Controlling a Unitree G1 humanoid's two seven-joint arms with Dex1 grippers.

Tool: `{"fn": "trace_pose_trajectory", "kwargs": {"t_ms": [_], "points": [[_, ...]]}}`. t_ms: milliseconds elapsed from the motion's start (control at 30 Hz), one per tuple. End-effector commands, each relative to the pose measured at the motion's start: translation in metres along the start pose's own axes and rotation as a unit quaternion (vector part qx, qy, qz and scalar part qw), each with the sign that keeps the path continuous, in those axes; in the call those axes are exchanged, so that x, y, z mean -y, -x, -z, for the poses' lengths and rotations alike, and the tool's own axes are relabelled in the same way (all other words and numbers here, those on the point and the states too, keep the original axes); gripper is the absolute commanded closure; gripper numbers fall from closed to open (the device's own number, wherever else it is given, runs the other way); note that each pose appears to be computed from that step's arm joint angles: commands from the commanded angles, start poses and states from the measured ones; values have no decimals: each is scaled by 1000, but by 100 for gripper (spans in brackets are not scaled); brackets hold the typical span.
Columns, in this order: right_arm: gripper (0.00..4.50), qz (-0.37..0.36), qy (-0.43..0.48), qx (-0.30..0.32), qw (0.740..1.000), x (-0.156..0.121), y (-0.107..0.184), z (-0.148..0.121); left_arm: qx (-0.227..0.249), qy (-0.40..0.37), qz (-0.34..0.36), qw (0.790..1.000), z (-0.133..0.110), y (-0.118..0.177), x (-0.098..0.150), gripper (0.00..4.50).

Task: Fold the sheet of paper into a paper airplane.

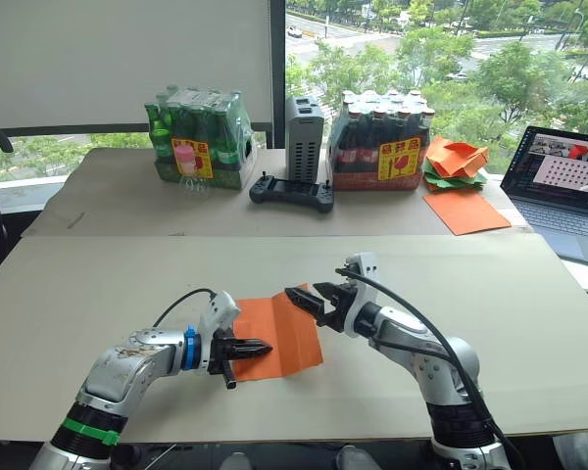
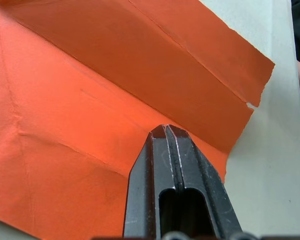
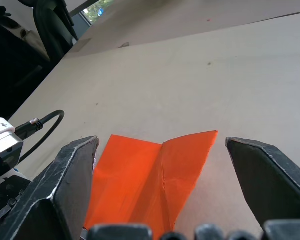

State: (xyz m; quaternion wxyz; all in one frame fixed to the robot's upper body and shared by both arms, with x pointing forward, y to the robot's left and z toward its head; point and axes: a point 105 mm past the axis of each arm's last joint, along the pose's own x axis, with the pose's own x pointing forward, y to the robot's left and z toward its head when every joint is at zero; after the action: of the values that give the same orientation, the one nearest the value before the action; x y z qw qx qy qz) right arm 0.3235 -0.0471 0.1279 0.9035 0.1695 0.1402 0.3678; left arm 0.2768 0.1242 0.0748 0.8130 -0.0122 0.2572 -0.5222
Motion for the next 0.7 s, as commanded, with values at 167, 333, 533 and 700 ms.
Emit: {"fn": "trace_pose_trajectory", "kwargs": {"t_ms": [167, 333, 533, 700], "points": [[4, 0, -2, 4, 1000, -2, -3, -4, -16, 9, -18, 1000, 9, 0, -4, 450], [4, 9, -14, 4, 1000, 1, -9, -4, -15, 9, -19, 1000, 9, 0, -2, 450], [4, 19, -6, -4, 1000, 1, -17, -2, -8, 4, -18, 1000, 3, 0, -1, 450], [4, 30, -3, -9, 1000, 4, -21, -1, -4, 1, -19, 1000, -2, 0, 0, 450]]}}
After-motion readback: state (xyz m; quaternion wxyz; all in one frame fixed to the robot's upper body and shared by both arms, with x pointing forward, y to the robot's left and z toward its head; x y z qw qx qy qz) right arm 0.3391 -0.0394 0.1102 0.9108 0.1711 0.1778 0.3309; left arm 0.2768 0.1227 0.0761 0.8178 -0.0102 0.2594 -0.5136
